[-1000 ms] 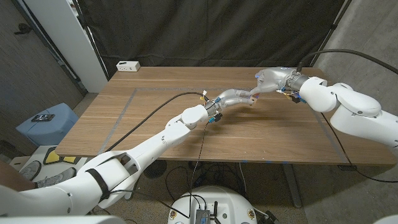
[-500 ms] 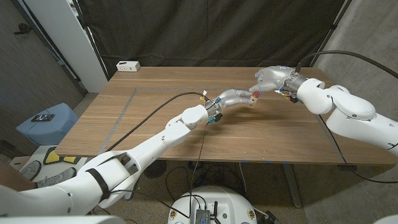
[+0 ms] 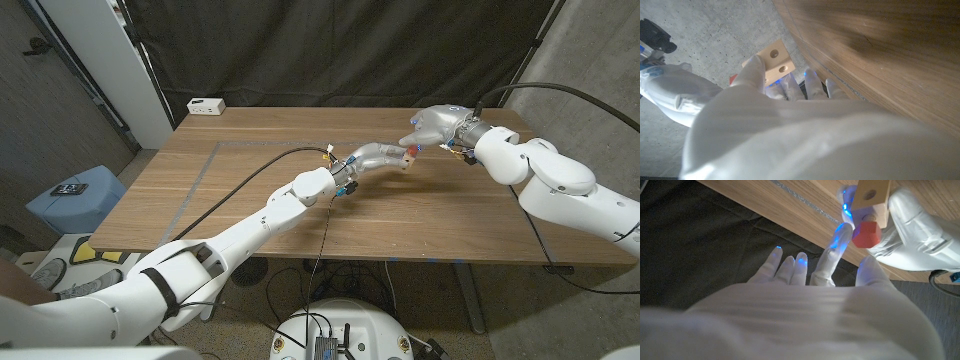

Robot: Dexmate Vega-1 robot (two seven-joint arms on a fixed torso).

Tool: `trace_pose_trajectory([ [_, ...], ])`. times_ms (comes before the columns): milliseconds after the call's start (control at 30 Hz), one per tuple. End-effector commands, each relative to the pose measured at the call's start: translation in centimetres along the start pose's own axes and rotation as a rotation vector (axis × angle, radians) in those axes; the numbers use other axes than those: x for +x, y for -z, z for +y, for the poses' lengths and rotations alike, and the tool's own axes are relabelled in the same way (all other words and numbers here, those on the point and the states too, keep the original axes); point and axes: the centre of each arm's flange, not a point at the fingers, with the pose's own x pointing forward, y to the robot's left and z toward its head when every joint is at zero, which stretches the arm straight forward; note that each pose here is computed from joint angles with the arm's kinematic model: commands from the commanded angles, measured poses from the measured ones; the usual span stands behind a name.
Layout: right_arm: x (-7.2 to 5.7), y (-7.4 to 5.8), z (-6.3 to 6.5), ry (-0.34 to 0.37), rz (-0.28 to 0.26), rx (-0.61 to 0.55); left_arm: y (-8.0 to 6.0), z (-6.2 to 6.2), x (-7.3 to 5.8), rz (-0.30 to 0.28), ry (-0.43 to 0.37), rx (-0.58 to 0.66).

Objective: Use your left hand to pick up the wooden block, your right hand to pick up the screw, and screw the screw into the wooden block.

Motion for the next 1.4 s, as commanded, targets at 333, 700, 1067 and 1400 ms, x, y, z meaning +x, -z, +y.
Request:
trace_pose_trajectory([
  [333,0.2,0.8,-0.4,-0.071,0.040,0.016,0.3,0.4,0.4,-0.006,0.010,-0.012],
  [700,0.2,1.5,-0.9,-0.090,0.056,0.109,0.5,0.8,0.4,-0.008,-0.003,-0.014],
  [1067,0.0,2.2,-1.2,-0.035,0.053,0.213,0.4,1.2,0.5,-0.017,-0.021,-0.010],
  [1400,-0.3,3.1,-0.8,0.021,0.055,0.359,0.2,1.5,0.9,-0.036,-0.037,-0.022],
])
